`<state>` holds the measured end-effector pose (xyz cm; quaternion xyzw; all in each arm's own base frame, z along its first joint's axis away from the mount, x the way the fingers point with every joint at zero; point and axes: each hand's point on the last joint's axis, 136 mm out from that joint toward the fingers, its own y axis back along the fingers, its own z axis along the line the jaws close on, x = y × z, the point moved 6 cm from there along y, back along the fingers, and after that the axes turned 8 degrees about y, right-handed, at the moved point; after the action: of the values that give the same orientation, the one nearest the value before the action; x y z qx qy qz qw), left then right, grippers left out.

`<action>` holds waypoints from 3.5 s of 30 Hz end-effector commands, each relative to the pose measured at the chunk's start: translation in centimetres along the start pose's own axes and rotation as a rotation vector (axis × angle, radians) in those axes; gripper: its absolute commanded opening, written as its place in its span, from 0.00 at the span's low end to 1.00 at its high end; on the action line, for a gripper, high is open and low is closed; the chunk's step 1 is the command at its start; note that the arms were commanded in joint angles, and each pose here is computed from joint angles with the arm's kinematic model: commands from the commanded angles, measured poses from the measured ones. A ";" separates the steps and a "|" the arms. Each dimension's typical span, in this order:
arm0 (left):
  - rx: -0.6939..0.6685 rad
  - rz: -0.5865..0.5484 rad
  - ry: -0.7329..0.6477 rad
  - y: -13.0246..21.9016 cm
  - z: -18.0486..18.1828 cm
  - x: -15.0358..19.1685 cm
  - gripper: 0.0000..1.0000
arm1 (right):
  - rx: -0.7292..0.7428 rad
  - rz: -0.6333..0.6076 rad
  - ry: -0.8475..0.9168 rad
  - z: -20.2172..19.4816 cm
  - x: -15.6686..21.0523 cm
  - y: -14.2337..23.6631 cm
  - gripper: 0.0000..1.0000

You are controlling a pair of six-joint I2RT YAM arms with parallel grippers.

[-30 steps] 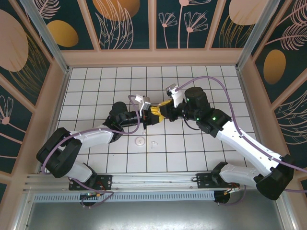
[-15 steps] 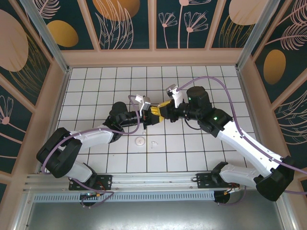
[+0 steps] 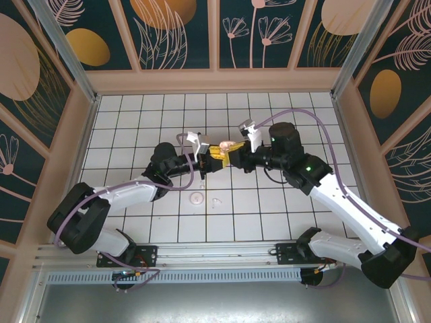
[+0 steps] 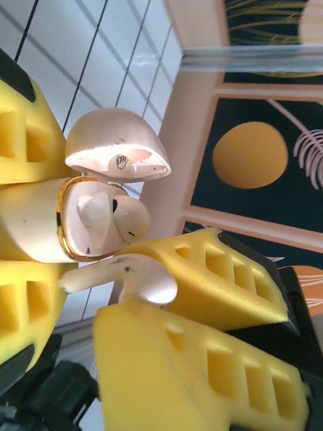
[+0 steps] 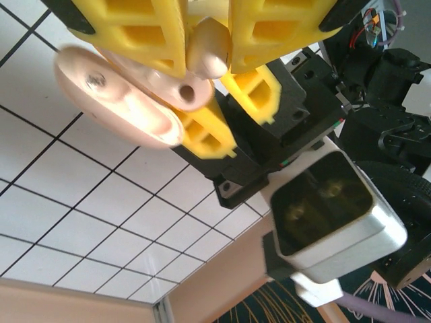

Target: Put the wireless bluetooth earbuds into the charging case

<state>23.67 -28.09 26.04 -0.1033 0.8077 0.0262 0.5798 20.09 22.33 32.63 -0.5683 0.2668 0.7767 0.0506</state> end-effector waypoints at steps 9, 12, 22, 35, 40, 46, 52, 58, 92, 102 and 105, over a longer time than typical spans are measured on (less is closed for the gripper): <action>-0.086 -0.031 -0.302 1.8 -0.5 -0.2 0.10 | -0.043 -0.098 0.046 0.9 -3.0 0.9 0.20; -0.083 -0.032 -0.300 1.7 -0.5 -0.2 0.11 | -0.053 -0.087 0.049 1.1 -3.1 0.2 0.20; -0.078 -0.049 -0.260 1.5 -0.5 -0.8 0.11 | -0.037 -0.078 0.061 1.0 -3.1 -1.0 0.20; -0.085 -0.083 -0.215 1.3 -0.6 -2.2 0.11 | 0.004 -0.055 0.050 0.7 -1.9 -2.6 0.20; -0.082 -0.108 -0.195 1.1 -0.7 -2.9 0.11 | 0.032 0.002 0.034 0.5 -0.3 -3.1 0.20; -0.081 -0.134 -0.183 1.1 -0.8 -3.7 0.12 | 0.053 0.043 0.030 0.4 0.9 -3.1 0.20; -0.080 -0.143 -0.185 1.1 -1.0 -3.9 0.12 | 0.045 0.069 0.035 0.4 1.4 -3.2 0.21; -0.082 -0.144 -0.186 1.2 -1.0 -4.0 0.12 | 0.041 0.066 0.035 0.5 1.2 -3.2 0.24; -0.058 -0.186 -0.142 1.4 -1.2 -3.9 0.13 | 0.137 0.042 -0.061 -1.2 -0.3 -3.7 0.36; -0.059 -0.198 -0.127 1.4 -1.0 -3.6 0.13 | 0.098 0.037 -0.120 -1.7 -1.1 -3.8 0.41; -0.061 -0.197 -0.126 1.4 -0.9 -3.6 0.13 | 0.072 0.027 -0.121 -1.5 -1.4 -3.9 0.42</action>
<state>24.06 -26.82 26.22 -0.1630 0.7904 0.0565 0.5878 23.27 25.16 33.13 -0.5408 0.2887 0.7841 0.0973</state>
